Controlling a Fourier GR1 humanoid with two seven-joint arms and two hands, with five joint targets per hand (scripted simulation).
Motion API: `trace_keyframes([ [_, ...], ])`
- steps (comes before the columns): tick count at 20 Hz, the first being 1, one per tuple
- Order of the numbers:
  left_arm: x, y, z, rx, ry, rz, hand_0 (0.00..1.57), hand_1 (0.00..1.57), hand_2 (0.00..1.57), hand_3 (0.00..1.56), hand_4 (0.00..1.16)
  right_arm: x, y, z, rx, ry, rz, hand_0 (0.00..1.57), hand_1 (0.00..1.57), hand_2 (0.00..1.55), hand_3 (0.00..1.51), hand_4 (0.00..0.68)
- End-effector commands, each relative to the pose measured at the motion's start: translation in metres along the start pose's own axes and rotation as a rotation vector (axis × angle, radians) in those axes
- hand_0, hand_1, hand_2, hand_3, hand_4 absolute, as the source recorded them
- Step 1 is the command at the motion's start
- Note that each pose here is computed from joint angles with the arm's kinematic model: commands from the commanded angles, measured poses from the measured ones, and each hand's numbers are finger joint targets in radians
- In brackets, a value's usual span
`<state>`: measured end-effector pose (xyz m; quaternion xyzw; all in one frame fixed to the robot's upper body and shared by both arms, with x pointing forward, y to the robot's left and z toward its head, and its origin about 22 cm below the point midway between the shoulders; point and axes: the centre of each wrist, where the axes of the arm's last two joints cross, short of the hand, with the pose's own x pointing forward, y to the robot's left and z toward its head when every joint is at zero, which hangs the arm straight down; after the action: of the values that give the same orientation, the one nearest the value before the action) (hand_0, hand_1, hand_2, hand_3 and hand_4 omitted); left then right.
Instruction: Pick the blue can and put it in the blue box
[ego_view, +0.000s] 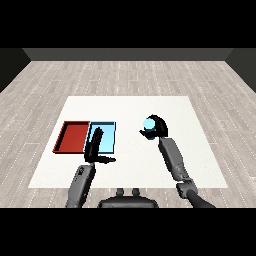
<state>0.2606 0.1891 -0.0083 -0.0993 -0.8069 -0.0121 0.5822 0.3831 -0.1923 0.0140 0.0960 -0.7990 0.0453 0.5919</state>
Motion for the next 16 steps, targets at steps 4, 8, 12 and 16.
trace_keyframes([
  [4,-0.015,-0.023,-0.0101,-0.031,0.036,0.002,0.00,0.00,0.00,0.00,0.00,0.012,0.079,0.030,0.031,-0.022,-0.019,1.43,1.43,1.45,1.42,0.659],
  [8,-0.019,-0.037,-0.0182,-0.055,0.036,-0.025,0.00,0.00,0.00,0.00,0.00,0.012,0.078,0.030,0.033,-0.018,0.001,1.43,1.43,1.43,1.41,0.661],
  [12,-0.022,-0.045,-0.0413,-0.073,0.046,-0.021,0.00,0.00,0.00,0.00,0.00,0.024,0.086,0.022,0.045,-0.044,-0.006,1.42,1.42,1.44,1.41,0.661],
  [16,-0.030,-0.070,-0.0385,-0.066,0.092,0.006,0.00,0.00,0.00,0.00,0.00,0.034,0.094,0.033,0.058,-0.030,0.000,1.42,1.42,1.45,1.42,0.660],
])
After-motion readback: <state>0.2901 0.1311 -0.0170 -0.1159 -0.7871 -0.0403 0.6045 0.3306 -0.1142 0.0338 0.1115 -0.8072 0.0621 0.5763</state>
